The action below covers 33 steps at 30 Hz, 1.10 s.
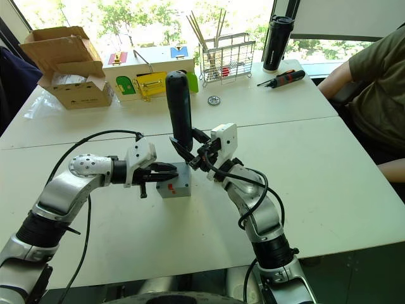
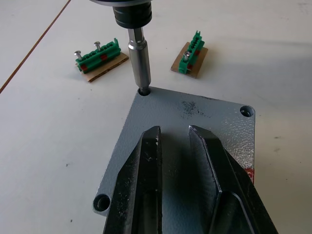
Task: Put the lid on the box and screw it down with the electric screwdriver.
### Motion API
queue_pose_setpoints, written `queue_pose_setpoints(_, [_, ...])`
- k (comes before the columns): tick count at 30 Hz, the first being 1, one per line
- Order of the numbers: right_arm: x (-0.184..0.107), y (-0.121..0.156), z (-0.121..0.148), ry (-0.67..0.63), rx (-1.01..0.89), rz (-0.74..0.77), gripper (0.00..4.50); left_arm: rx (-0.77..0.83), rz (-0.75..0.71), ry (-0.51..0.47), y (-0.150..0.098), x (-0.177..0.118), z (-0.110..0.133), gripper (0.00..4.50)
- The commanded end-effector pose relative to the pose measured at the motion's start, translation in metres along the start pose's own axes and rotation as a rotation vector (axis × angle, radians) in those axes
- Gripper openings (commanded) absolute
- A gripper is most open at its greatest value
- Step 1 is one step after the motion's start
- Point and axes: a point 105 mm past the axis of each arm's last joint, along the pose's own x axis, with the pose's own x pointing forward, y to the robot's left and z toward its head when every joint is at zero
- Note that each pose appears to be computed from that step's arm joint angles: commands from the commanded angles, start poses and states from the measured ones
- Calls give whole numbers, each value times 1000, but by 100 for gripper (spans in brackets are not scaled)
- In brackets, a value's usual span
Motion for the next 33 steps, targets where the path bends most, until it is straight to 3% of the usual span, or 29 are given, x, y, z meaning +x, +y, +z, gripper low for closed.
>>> queue_pose_setpoints(1, [-14, 5, -71, 267, 110, -14, 183, -27, -4, 51, -2, 1, -14, 89])
queue_pose_setpoints(20, [-11, 3, -58, 221, 92, -21, 183, -26, -6, 46, -3, 2, -13, 89])
queue_pose_setpoints(24, [-4, 1, -30, 151, 49, -25, 183, -26, -8, 46, -2, 4, -14, 89])
queue_pose_setpoints(28, [5, 4, 29, 24, 0, -12, 183, -21, -8, 64, -3, 6, -22, 89])
queue_pose_setpoints(33, [0, 5, 71, -47, -38, -20, 183, -26, -9, 61, -2, 7, -24, 89])
